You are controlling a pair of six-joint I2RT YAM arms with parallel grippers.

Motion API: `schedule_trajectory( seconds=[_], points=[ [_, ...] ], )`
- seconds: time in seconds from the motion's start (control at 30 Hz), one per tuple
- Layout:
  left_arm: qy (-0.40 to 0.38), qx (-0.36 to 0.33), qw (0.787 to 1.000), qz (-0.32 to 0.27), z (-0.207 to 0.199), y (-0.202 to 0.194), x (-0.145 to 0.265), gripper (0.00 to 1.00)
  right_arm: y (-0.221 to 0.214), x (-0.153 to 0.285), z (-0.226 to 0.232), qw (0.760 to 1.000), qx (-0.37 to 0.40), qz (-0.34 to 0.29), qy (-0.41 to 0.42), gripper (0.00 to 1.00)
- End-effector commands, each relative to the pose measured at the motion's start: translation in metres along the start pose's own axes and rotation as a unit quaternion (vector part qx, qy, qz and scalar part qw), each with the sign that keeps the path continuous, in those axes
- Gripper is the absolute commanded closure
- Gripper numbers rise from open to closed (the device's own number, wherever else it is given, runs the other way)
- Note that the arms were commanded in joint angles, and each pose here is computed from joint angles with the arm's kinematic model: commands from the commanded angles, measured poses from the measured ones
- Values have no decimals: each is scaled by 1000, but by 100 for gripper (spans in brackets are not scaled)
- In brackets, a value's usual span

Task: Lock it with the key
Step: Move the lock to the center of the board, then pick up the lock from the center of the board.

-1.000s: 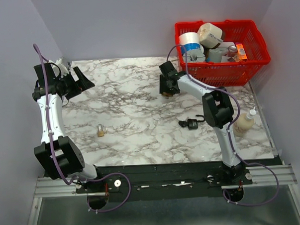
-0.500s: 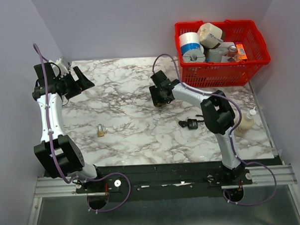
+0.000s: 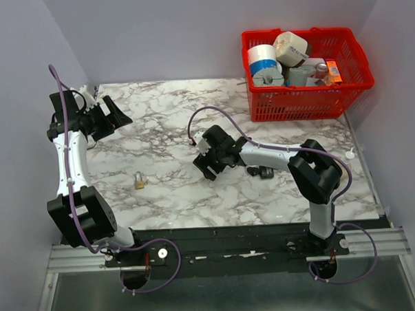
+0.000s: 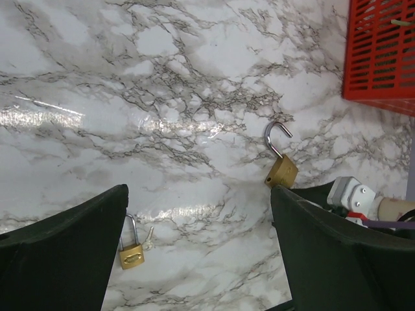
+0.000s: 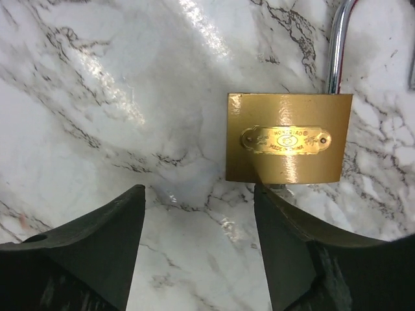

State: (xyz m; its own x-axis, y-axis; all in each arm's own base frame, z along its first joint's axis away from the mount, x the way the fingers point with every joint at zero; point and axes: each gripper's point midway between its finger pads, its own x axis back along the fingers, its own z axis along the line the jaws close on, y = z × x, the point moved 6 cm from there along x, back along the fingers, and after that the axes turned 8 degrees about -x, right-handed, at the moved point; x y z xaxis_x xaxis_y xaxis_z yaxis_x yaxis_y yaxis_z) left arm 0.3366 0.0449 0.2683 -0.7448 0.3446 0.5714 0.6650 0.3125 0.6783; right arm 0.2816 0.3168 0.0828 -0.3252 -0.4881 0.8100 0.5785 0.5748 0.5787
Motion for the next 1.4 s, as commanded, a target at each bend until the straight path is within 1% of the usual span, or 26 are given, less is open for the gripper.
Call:
schedule_trajectory(
  seconds=[0.0,0.03,0.1,0.27,0.47,0.8,1.07,1.37],
  points=[
    [-15,2,1000,-18,-5,3,6,1,7,-4,-4,999,40,-17,17,10],
    [-17,3,1000,-18,-5,4,5,1,8,-3,-3,999,40,-20,19,3],
    [-20,1,1000,-20,-7,5,7,1,10,0,-2,999,32,-23,21,0],
    [-23,-5,999,-26,-9,6,9,1,23,19,2,998,31,-48,30,0],
    [-26,-4,999,-27,-8,8,7,1,42,24,-15,998,0,-65,9,0],
    [-28,-25,999,-27,-10,12,9,1,42,1,-40,999,6,-37,9,0],
    [-27,-25,999,-22,-8,7,8,1,34,-13,-36,998,-3,-10,58,0],
    [-11,-25,999,-22,-5,10,8,1,15,-30,-43,999,-17,38,31,0]
  ],
)
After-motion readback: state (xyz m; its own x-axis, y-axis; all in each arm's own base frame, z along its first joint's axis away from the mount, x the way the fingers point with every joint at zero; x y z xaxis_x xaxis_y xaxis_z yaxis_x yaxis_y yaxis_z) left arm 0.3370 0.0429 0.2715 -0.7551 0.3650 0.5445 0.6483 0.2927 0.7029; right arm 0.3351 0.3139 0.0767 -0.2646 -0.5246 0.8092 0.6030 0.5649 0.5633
